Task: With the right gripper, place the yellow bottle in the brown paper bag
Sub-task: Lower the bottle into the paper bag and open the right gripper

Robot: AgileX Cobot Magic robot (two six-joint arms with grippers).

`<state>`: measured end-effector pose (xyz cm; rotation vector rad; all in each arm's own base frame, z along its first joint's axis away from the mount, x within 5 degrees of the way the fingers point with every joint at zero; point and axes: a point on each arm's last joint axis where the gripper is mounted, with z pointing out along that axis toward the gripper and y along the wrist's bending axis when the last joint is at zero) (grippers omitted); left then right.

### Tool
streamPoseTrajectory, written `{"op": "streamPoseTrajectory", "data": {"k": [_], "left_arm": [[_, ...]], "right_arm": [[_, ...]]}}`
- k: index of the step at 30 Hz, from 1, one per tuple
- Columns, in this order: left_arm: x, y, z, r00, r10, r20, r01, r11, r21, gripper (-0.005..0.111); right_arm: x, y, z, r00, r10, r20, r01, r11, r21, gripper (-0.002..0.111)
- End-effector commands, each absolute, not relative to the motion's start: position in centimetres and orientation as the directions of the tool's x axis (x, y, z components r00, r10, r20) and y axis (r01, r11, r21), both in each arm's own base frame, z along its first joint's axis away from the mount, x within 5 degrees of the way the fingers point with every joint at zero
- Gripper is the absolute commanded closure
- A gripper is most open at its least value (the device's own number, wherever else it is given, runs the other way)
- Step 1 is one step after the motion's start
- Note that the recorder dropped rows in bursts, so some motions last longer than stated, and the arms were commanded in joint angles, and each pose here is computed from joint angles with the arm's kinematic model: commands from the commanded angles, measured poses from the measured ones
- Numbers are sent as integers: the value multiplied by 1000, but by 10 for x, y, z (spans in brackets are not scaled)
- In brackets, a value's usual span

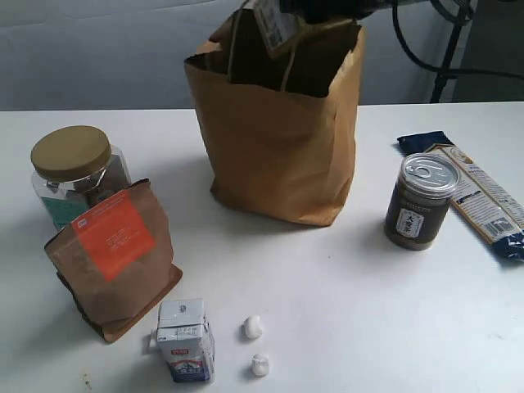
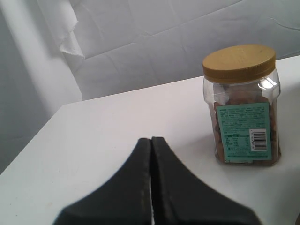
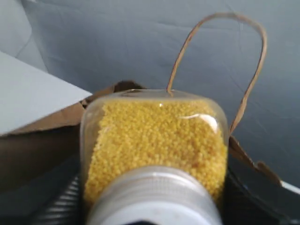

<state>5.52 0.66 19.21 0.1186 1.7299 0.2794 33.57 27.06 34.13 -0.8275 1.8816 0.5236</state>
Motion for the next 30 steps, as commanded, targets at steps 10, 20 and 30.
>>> {"op": "streamPoseTrajectory", "data": {"k": [10,20,30], "left_arm": [[55,6,192,-171,235,-957,-74,965,250,107],[55,6,192,-171,235,-957,-74,965,250,107],[55,6,192,-171,235,-957,-74,965,250,107]], "right_arm": [[357,264,325,-322,-381,-867,-719,694,-38,108],[359,265,322,-321,-376,-869,-715,698,-38,86],[358,266,321,-336,-374,-864,-718,696,-22,57]]}}
